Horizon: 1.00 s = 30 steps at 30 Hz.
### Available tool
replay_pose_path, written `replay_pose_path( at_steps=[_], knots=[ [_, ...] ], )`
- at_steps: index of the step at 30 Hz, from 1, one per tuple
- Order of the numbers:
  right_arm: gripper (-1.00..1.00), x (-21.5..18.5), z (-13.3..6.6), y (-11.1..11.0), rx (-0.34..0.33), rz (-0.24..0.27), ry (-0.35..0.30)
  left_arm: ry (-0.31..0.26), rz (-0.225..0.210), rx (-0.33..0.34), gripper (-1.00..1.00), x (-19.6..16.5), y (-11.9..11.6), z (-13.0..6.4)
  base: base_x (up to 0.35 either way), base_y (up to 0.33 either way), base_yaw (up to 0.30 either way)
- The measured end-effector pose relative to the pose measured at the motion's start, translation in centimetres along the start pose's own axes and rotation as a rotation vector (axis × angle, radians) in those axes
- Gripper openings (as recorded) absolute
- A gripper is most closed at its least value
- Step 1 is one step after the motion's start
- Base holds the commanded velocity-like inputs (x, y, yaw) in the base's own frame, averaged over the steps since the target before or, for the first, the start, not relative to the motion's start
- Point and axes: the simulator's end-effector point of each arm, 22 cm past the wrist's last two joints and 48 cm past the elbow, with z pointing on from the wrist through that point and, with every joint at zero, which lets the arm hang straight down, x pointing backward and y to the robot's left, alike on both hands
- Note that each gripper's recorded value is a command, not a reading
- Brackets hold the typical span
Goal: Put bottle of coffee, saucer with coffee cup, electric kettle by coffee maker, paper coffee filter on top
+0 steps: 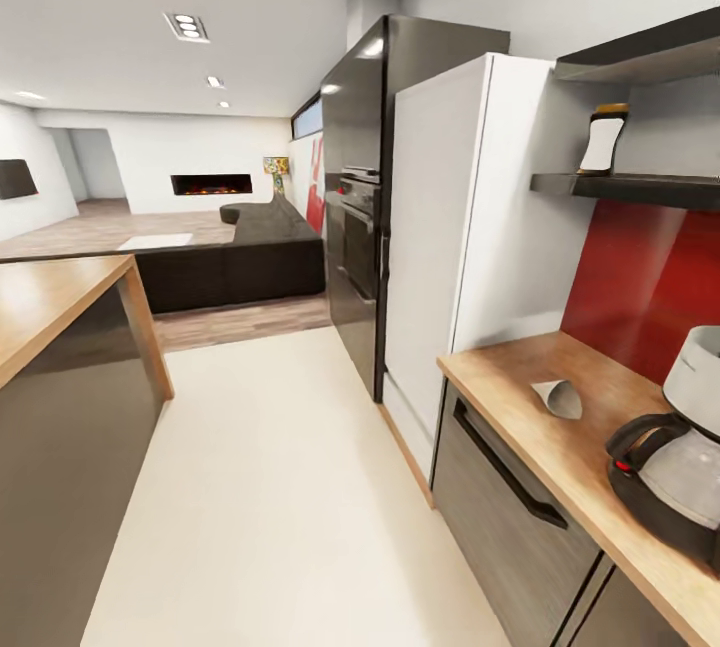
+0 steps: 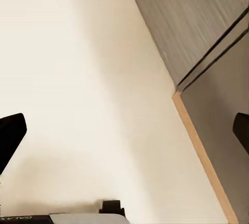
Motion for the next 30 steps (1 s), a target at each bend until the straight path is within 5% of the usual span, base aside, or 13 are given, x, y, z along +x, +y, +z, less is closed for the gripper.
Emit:
replay_pose_path(
  at_steps=[8,30],
  knots=[
    [1.00,0.00,0.00,0.02,0.000,-0.001,0.000,0.000,0.000,0.000,1.00,0.00,0.00,0.00,0.295,0.220,-0.242],
    [1.00,0.00,0.03,0.04,-0.001,-0.002,0.000,0.001,0.000,0.002,1.00,0.02,-0.19,0.03,0.224,0.183,-0.086]
  ],
)
